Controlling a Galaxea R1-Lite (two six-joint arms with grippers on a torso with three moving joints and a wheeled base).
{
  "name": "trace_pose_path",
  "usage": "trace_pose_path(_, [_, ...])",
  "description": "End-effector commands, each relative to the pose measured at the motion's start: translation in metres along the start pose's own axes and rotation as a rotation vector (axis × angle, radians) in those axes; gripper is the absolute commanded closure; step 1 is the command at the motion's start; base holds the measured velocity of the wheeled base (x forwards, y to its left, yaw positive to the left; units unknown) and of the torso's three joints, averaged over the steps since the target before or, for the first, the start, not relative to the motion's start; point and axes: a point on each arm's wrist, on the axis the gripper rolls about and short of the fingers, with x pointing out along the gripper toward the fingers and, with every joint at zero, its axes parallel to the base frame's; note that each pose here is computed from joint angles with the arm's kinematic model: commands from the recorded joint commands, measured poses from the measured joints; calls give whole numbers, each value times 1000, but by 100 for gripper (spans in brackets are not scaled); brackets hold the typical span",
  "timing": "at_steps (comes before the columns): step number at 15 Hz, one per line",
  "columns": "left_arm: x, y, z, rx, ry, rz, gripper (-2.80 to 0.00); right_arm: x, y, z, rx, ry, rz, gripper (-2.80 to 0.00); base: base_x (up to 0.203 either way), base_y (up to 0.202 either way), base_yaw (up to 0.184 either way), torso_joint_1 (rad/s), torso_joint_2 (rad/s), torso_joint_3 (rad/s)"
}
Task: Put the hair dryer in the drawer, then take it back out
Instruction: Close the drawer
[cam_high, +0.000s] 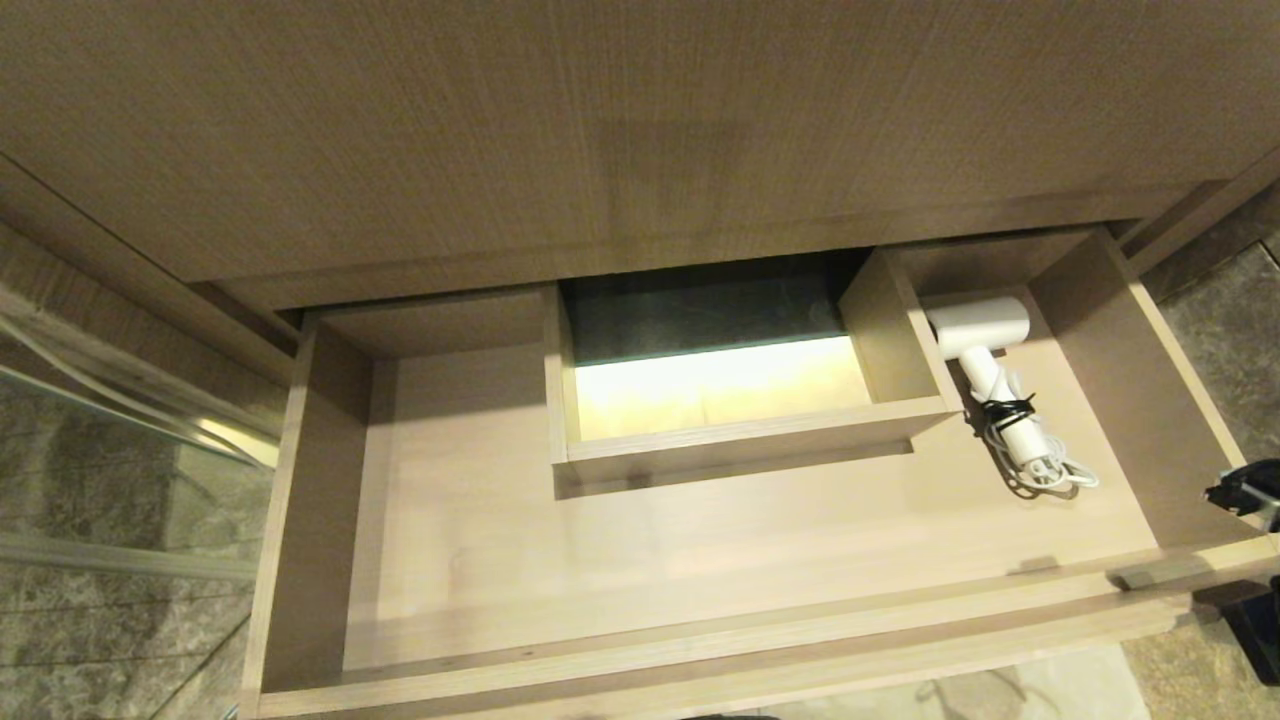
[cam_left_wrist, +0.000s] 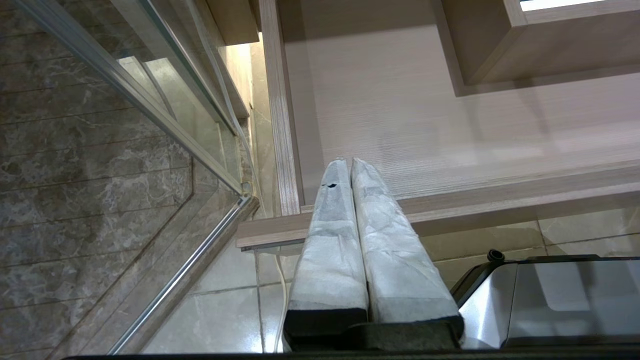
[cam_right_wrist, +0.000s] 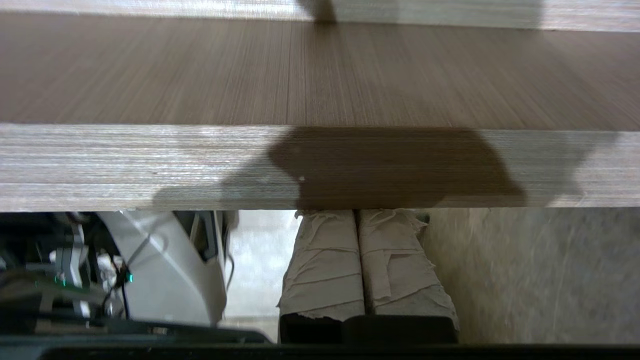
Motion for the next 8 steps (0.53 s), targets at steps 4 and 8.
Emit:
trace_pose_path(4, [0, 0, 0, -1, 1, 0, 0, -12, -8, 21, 44, -210, -22, 0, 0, 0, 0, 0, 0, 0])
trace_pose_path(8, [0, 0, 0, 1, 0, 0, 0, -5, -34, 73, 38, -463, -81, 0, 0, 0, 0, 0, 0, 0])
